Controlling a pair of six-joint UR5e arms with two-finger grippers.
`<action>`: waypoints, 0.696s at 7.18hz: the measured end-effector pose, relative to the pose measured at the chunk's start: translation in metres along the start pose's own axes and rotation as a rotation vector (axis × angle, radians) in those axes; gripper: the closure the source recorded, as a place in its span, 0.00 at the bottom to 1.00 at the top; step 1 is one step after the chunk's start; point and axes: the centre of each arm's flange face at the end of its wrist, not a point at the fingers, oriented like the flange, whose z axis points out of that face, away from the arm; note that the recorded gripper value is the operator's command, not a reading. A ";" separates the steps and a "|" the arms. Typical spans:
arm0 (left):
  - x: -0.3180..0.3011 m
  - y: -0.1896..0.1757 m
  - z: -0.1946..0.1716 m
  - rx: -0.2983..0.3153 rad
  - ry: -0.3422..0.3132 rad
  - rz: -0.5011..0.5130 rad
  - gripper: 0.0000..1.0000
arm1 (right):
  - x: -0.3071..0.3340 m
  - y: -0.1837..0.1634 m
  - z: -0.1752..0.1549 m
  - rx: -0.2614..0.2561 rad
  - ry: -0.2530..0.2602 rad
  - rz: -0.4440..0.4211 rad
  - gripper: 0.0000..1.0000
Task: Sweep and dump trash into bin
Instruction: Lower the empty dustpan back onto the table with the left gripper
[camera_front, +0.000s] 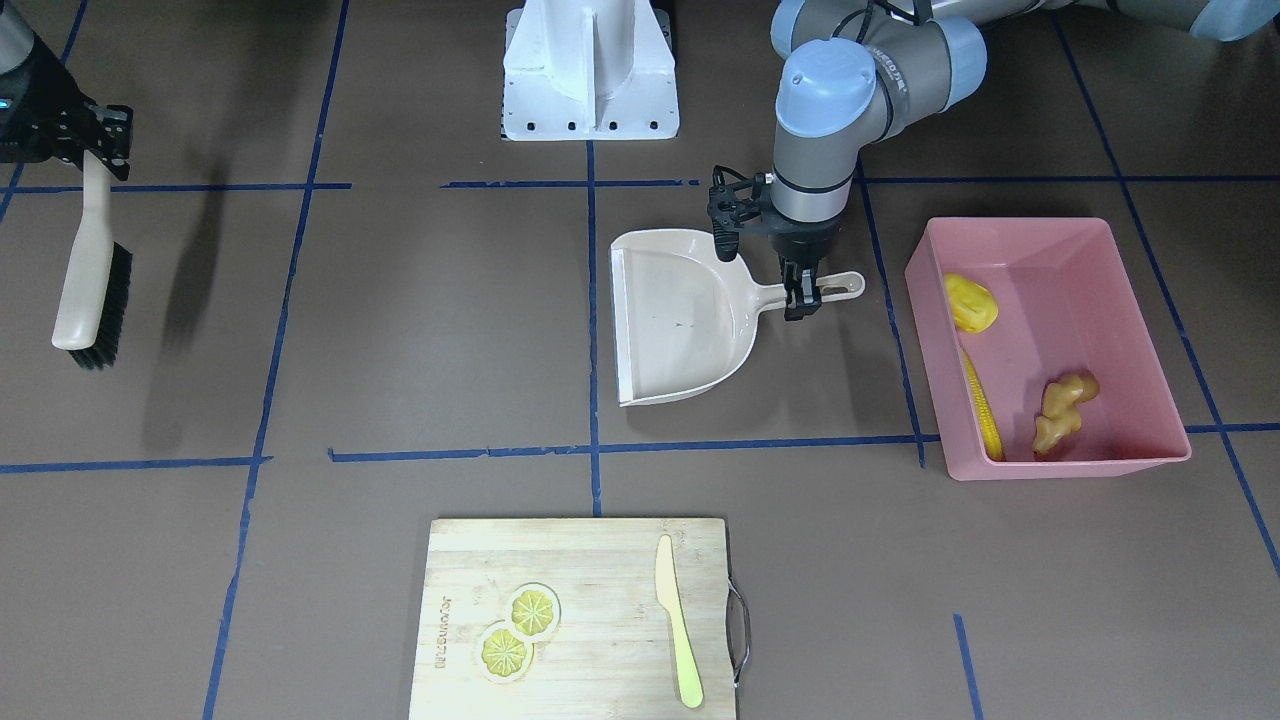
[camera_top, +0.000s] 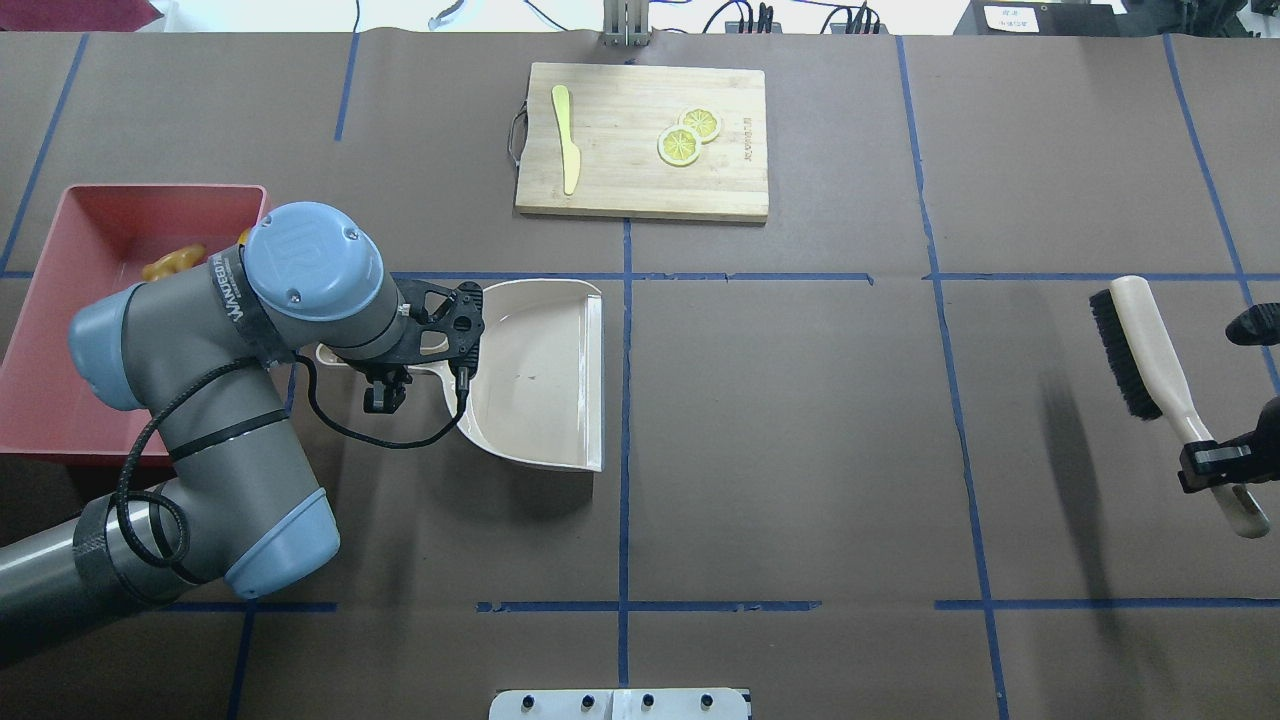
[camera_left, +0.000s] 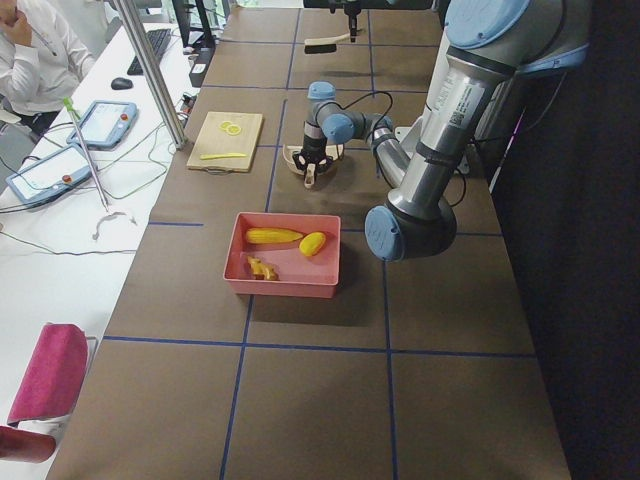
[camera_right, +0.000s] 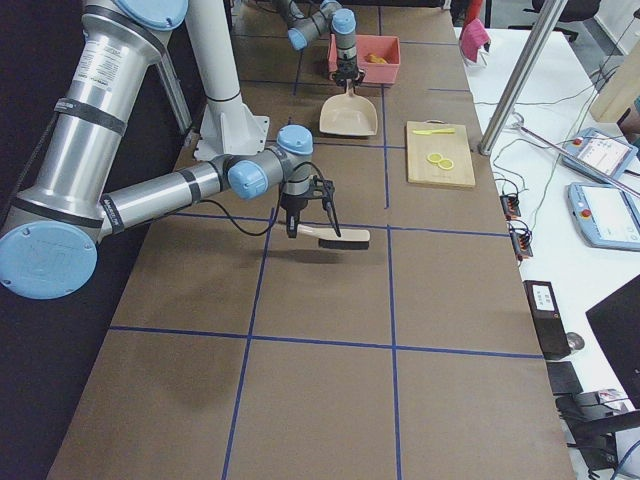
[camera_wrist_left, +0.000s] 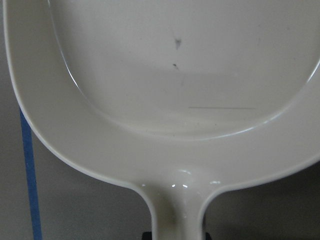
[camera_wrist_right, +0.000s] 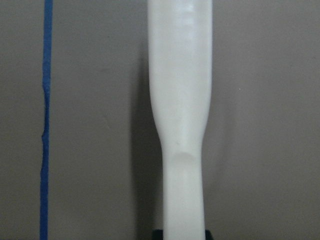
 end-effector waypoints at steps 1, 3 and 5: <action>0.002 0.000 0.003 -0.010 -0.007 0.004 0.71 | 0.004 0.002 0.006 -0.027 -0.011 0.000 0.98; 0.007 -0.002 0.007 -0.030 -0.039 0.018 0.00 | 0.009 0.004 0.017 -0.067 -0.021 -0.006 0.97; 0.007 -0.003 -0.005 -0.016 -0.062 0.020 0.00 | 0.016 0.006 0.031 -0.111 -0.029 -0.024 0.95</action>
